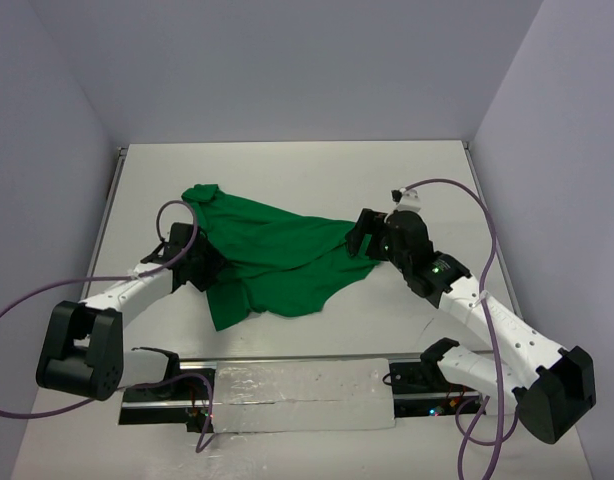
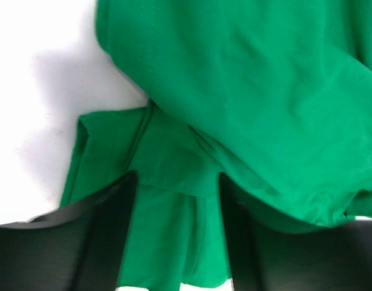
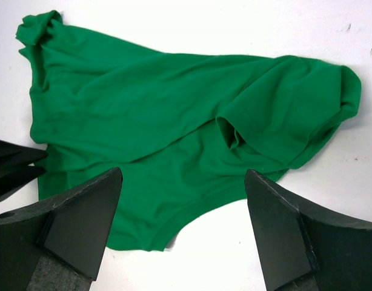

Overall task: Fold and stack the t-shirts
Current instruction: Flatten out the tshirt

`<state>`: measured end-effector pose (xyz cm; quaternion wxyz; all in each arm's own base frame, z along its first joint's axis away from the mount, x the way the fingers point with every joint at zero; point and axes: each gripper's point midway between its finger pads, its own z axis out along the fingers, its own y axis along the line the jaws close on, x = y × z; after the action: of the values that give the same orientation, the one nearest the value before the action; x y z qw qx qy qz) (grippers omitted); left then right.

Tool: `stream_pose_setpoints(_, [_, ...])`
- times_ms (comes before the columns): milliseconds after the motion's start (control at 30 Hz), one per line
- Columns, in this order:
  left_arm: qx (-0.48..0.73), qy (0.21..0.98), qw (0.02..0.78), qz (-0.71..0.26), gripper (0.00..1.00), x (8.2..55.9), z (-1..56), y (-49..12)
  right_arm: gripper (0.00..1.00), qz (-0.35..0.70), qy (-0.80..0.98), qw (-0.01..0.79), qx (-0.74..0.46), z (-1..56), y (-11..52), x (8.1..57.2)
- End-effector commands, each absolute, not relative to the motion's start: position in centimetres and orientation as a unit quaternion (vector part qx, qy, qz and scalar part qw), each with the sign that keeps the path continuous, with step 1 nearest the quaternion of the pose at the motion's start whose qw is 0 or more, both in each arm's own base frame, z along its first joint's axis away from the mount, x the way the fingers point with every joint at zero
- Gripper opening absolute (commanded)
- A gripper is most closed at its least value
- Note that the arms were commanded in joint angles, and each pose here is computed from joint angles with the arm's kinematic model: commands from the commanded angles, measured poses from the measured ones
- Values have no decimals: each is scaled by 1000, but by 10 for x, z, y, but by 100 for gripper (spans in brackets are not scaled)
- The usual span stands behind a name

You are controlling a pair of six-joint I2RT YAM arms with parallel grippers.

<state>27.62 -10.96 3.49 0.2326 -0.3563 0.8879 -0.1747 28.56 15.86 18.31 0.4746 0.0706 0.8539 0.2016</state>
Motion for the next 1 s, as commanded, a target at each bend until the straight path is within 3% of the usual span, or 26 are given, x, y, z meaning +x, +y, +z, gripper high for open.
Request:
stream_pose_setpoints(0, [-362, 878, 265, -164, 69, 281, 49, -101, 89, 210, 847, 482, 77, 187, 158, 287])
stream_pose_setpoints(467, [-336, 899, 240, -147, 59, 271, 25, -109, 89, 210, 850, 476, 78, 179, 157, 284])
stream_pose_setpoints(667, [-339, 903, 222, -141, 66, 269, 13, -112, 89, 208, 851, 476, 79, 178, 156, 283])
stream_pose_setpoints(833, [-342, 902, 224, -138, 49, 271, 12, -113, 89, 207, 853, 472, 77, 177, 156, 282])
stream_pose_setpoints(967, [-342, 900, 235, -134, 45, 273, 20, -110, 89, 209, 854, 470, 77, 175, 157, 281])
